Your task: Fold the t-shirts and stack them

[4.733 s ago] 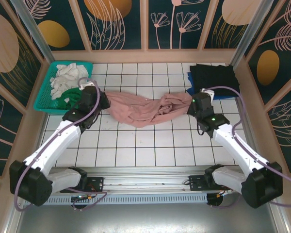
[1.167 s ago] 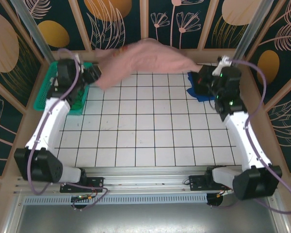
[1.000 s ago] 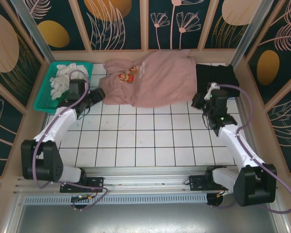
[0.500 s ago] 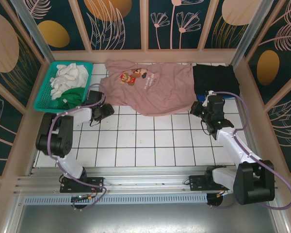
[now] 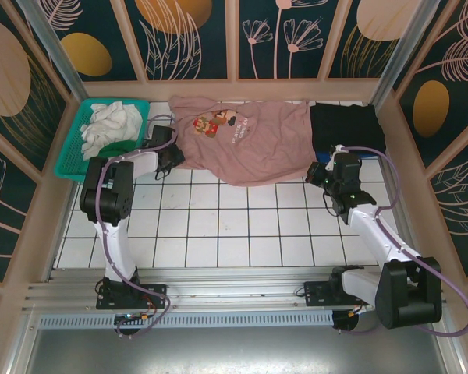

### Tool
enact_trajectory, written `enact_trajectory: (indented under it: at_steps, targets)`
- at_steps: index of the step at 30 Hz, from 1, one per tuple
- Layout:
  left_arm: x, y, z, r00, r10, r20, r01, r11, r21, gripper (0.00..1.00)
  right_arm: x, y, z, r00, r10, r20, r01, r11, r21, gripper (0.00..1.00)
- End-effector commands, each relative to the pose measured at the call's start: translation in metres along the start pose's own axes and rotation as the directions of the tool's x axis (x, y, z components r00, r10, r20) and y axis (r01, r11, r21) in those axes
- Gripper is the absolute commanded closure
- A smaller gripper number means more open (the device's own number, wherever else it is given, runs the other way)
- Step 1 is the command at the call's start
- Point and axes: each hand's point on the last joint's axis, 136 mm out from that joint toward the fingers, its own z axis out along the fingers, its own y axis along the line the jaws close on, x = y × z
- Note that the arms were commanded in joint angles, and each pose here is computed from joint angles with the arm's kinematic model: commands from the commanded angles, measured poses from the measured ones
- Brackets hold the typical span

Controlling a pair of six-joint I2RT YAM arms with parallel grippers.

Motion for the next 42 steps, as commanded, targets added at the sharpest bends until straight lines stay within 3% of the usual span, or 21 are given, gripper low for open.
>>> enact_trajectory:
  at_steps: [1, 5, 10, 12, 15, 17, 20, 22, 23, 30, 34, 39, 42]
  targets:
    - [-0.002, -0.008, -0.016, 1.0, 0.018, -0.023, -0.017, 1.0, 0.018, 1.0, -0.034, 0.018, -0.015, 0.995, -0.03, 0.09, 0.033, 0.999, -0.039, 1.0]
    - [-0.022, -0.021, -0.068, 0.998, 0.044, 0.037, -0.045, 0.998, 0.037, 1.0, -0.053, 0.026, -0.035, 0.989, -0.053, 0.141, 0.059, 0.998, -0.033, 1.0]
    - [-0.039, -0.029, -0.158, 0.985, 0.067, 0.159, -0.079, 0.994, 0.07, 1.0, -0.074, 0.035, -0.068, 0.975, -0.08, 0.205, 0.084, 0.996, -0.013, 1.0]
    - [-0.038, -0.019, -0.172, 0.977, 0.071, 0.202, -0.082, 0.996, 0.047, 1.0, -0.083, 0.034, -0.075, 0.966, -0.082, 0.244, 0.084, 0.996, 0.004, 1.0]
    - [-0.041, -0.011, -0.147, 0.981, 0.071, 0.179, -0.073, 0.997, 0.008, 0.87, -0.094, 0.032, -0.068, 0.955, -0.072, 0.288, 0.078, 0.997, -0.01, 1.0]
    - [-0.042, -0.012, -0.111, 0.993, 0.081, 0.088, -0.079, 0.997, -0.02, 0.64, -0.098, 0.024, -0.05, 0.962, -0.057, 0.268, 0.058, 0.998, 0.004, 1.0]
    - [-0.049, -0.01, -0.07, 0.996, 0.084, 0.039, -0.081, 0.994, -0.078, 0.53, -0.094, 0.005, -0.016, 0.979, -0.045, 0.199, 0.035, 0.998, 0.055, 1.0]
    - [-0.048, -0.006, -0.058, 0.996, 0.084, 0.023, -0.081, 0.991, -0.104, 0.27, -0.089, -0.012, 0.0, 0.985, -0.041, 0.165, 0.023, 0.994, 0.106, 1.0]
    - [-0.047, -0.004, -0.058, 0.996, 0.087, 0.025, -0.084, 0.99, -0.11, 0.24, -0.086, -0.018, 0.005, 0.988, -0.038, 0.15, 0.02, 0.993, 0.119, 1.0]
    - [-0.005, 0.032, -0.084, 0.997, 0.066, 0.05, -0.06, 0.99, -0.129, 0.22, -0.054, -0.038, 0.014, 0.995, -0.007, 0.101, -0.005, 0.992, 0.125, 1.0]
    - [0.029, 0.059, -0.079, 0.999, 0.036, -0.004, -0.037, 0.983, -0.177, 0.28, -0.043, -0.037, 0.011, 0.996, 0.011, 0.088, -0.02, 0.995, 0.098, 1.0]
    - [0.045, 0.056, -0.08, 1.0, 0.006, 0.0, -0.006, 0.996, -0.092, 0.33, -0.04, -0.038, 0.005, 0.995, 0.01, 0.096, -0.02, 0.995, 0.102, 1.0]
    - [0.048, 0.052, -0.062, 0.999, 0.01, -0.039, -0.014, 0.996, -0.085, 0.42, -0.04, -0.036, 0.004, 0.995, 0.013, 0.1, -0.022, 0.996, 0.091, 1.0]
